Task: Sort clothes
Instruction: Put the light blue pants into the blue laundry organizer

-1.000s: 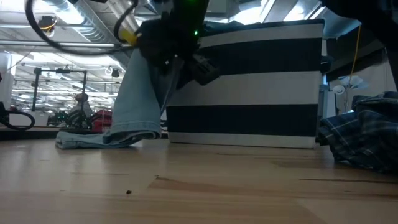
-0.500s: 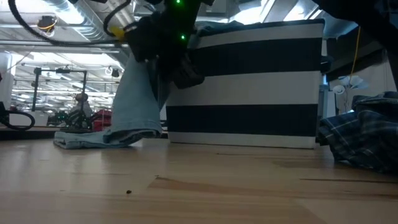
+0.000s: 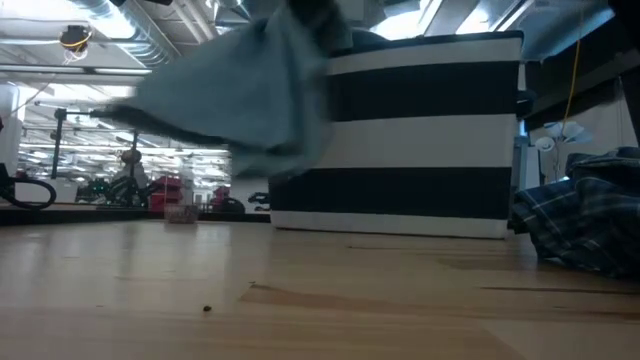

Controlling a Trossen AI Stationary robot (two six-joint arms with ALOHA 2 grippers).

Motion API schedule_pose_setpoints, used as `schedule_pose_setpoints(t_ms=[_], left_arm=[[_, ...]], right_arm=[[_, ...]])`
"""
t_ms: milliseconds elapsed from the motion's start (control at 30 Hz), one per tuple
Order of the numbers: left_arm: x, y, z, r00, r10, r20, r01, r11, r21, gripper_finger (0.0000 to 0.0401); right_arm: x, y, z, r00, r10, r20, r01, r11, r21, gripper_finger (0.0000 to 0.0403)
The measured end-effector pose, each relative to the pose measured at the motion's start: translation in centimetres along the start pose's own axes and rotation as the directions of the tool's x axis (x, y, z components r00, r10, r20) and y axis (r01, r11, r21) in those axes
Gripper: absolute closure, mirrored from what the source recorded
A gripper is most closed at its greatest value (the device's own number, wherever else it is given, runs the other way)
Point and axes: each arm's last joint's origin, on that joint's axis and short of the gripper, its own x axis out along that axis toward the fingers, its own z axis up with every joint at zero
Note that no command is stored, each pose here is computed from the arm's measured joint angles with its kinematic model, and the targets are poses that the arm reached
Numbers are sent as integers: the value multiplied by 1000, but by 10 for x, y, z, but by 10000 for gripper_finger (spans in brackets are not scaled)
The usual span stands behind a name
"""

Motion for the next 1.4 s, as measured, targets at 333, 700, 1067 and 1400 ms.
schedule_pose_setpoints(t_ms=[333,700,1067,1400], left_arm=[[0,0,0,1000,0,0,0,1000,-3,243],[0,0,0,1000,0,1,0,1000,-11,243],[0,0,1,1000,-3,8,3,1000,-22,243],[8,-6,1,1000,7,-21,-7,1000,-3,243]], right_arm=[[-45,-95,-46,960,-241,-146,265,946,184,387],[-65,-145,-89,879,-356,-318,434,872,225,373],[-51,-114,-115,938,-182,-296,254,941,225,383],[32,-45,-122,882,283,-377,-168,936,309,384]])
